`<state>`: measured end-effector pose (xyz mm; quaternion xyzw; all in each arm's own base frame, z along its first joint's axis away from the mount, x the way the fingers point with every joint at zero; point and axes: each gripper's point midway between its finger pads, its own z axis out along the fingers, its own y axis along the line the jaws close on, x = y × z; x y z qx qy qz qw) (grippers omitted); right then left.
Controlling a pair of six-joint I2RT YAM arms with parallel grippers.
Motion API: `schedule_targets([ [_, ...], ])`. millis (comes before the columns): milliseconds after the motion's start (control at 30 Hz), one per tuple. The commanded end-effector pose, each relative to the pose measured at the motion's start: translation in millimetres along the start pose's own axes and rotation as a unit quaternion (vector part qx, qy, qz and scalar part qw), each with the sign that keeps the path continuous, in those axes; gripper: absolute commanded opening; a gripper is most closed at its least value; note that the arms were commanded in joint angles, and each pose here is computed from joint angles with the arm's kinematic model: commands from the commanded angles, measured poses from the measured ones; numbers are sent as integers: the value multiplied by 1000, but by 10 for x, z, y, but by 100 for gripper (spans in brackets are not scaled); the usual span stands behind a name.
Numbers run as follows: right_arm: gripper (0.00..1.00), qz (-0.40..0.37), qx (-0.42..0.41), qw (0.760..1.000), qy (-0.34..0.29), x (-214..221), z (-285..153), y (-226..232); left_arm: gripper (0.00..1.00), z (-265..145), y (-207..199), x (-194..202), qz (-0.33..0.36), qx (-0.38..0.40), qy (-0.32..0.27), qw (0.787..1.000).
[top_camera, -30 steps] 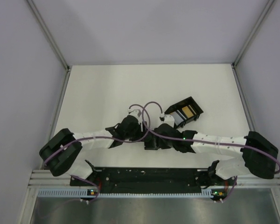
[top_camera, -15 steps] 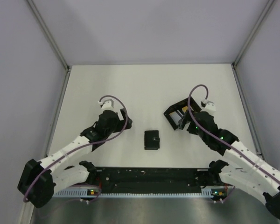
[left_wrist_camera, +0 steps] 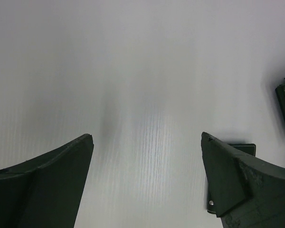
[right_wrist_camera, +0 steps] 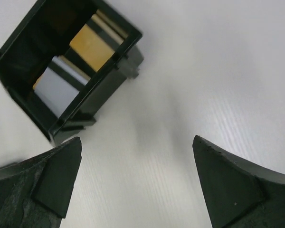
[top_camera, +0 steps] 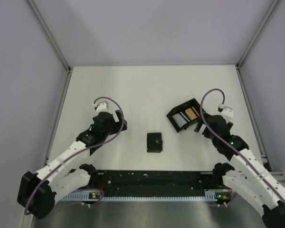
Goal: Put the credit cards into the card holder
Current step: Reset both arms
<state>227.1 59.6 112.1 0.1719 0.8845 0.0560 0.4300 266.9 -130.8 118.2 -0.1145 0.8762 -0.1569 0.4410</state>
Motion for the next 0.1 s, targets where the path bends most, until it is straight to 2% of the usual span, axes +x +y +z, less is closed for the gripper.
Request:
schedule_targets([
  [0, 99, 14, 125, 984, -127, -603, -110, -440, 98, -49, 26, -216, 1, -18, -34, 999],
  [67, 99, 21, 163, 976, -142, -619, -90, -608, 99, -86, 59, -276, 1, -27, -47, 999],
])
